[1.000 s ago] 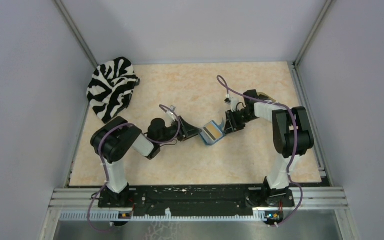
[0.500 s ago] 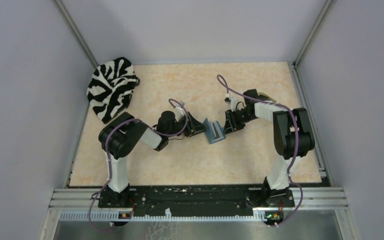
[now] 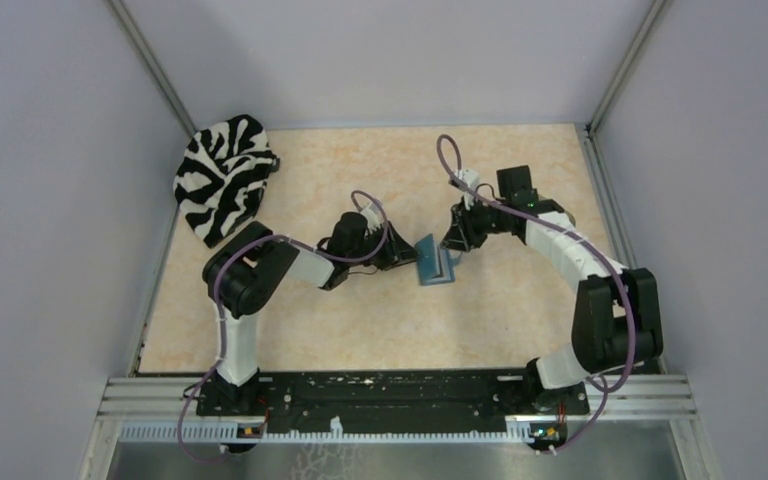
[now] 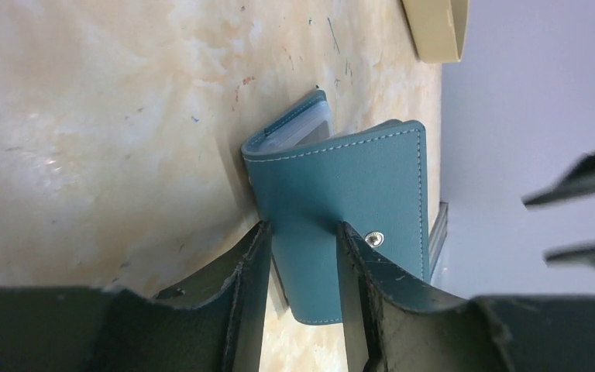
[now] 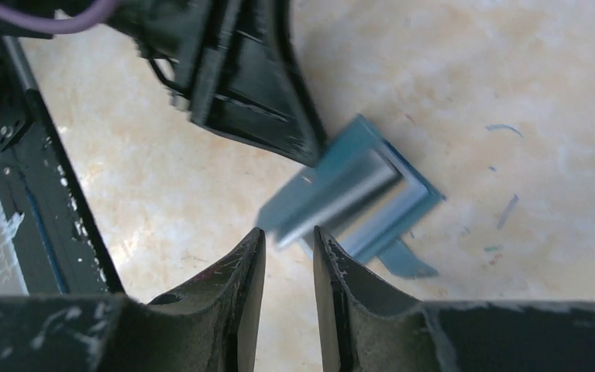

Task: Put the credit cards into the card holder
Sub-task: Close the card holder at the center of the board.

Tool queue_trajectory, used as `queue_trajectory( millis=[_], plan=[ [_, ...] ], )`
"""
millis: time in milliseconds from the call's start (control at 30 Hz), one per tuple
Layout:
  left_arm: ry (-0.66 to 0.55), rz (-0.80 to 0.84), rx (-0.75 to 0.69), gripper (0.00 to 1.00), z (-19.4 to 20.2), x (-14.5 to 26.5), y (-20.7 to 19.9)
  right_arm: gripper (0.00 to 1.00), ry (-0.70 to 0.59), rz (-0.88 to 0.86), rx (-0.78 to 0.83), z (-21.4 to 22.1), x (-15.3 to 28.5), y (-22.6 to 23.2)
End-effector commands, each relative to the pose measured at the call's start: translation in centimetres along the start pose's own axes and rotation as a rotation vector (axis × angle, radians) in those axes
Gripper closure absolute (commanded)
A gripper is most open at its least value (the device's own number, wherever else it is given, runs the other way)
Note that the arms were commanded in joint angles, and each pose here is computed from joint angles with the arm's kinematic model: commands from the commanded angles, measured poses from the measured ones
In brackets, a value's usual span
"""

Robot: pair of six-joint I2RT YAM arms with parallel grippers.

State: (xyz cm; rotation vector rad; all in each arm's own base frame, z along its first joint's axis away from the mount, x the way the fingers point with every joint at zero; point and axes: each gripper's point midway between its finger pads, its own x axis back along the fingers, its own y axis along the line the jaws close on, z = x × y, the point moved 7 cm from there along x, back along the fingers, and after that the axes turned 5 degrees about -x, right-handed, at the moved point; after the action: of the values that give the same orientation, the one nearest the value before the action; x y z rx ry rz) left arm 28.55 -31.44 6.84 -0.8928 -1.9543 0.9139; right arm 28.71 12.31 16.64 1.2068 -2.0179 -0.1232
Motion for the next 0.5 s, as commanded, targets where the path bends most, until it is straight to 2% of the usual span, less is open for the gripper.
queue_trajectory(
  millis=[0, 67, 233, 467],
  plan=[
    [0.034, -0.099, -0.068, 0.58, 0.6, -1.1, 0.2, 0.72, -0.055, -0.088, 0.177, -1.5, -1.4, 3.5],
    [0.04, -0.121, -0.083, 0.58, 0.6, -1.4, 0.1, 0.73, -0.012, -0.049, 0.194, -1.2, -2.6, 3.9],
    [0.039, -0.15, -0.097, 0.58, 0.6, -1.4, 0.2, 0.9, 0.152, 0.099, 0.163, 0.6, -4.3, 1.7],
    [-0.008, -0.092, -0.149, 0.54, 0.0, -0.6, -1.0, 0.94, 0.385, 0.208, 0.098, 5.0, -5.4, -1.3]
  ],
)
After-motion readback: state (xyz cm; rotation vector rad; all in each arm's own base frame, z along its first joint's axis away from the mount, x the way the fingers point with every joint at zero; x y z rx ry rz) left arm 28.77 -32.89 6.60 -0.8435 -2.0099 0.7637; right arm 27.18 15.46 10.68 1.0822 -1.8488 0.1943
